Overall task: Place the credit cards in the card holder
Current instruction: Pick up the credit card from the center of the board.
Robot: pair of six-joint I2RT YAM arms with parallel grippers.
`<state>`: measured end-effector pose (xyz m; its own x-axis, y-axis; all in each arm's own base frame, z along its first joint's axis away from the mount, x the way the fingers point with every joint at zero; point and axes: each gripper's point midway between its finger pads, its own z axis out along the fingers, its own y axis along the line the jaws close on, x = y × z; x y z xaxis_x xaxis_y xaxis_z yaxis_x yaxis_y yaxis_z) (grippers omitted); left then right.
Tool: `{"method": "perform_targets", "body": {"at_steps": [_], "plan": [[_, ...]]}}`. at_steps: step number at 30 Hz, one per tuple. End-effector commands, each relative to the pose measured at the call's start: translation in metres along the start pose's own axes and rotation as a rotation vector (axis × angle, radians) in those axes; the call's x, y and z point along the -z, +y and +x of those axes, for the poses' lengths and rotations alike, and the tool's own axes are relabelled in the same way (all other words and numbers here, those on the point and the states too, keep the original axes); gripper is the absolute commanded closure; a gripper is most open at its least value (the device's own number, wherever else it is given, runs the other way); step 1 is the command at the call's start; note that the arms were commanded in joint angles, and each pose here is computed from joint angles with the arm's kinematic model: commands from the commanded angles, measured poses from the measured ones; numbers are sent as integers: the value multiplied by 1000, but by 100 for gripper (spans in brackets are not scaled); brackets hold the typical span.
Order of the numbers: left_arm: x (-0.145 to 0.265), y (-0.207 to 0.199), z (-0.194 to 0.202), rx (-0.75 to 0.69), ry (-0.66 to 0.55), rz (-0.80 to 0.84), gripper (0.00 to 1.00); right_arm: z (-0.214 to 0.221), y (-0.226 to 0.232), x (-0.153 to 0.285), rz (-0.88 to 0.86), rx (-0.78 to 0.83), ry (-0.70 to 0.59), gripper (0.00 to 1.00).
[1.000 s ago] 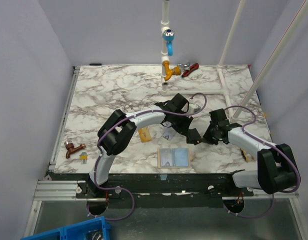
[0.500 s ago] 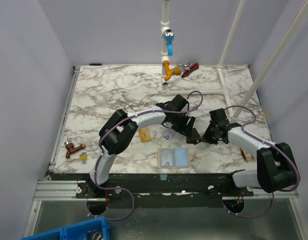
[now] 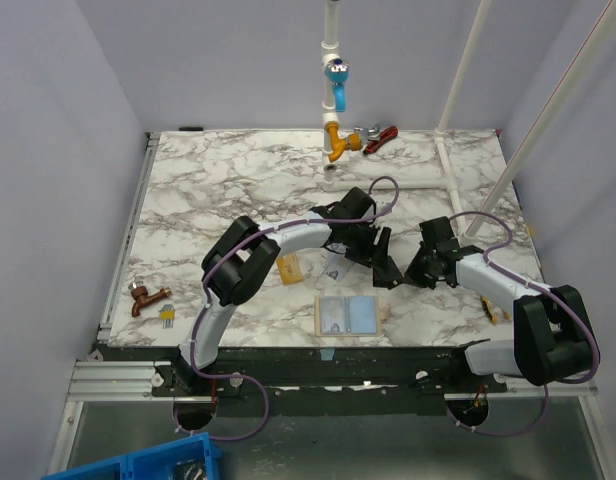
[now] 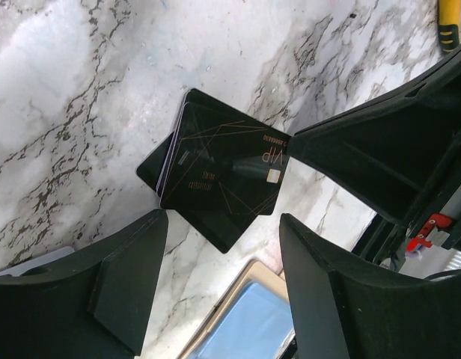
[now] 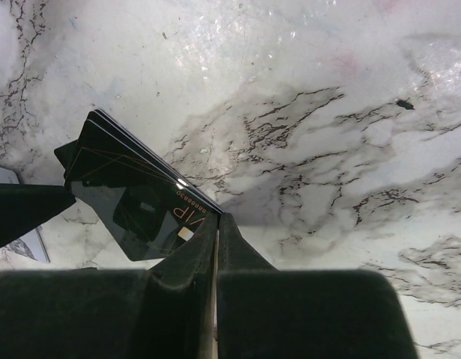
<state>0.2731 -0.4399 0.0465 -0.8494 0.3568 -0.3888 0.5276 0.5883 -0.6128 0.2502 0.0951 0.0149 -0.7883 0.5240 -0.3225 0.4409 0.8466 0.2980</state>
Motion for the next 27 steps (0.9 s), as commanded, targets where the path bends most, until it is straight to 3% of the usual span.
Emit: {"method": "perform_targets", "body": {"at_steps": [1,16,27], "plan": [[-15,13,7,39,20,-2,36,17,-21,-7,80,-3,61,97],[1,-22,-6,28,-40,134,49,25,-26,-11,88,-23,82,99],[2,-32,-10,45,-48,233,50,28,-26,-12,92,-24,94,99]]}}
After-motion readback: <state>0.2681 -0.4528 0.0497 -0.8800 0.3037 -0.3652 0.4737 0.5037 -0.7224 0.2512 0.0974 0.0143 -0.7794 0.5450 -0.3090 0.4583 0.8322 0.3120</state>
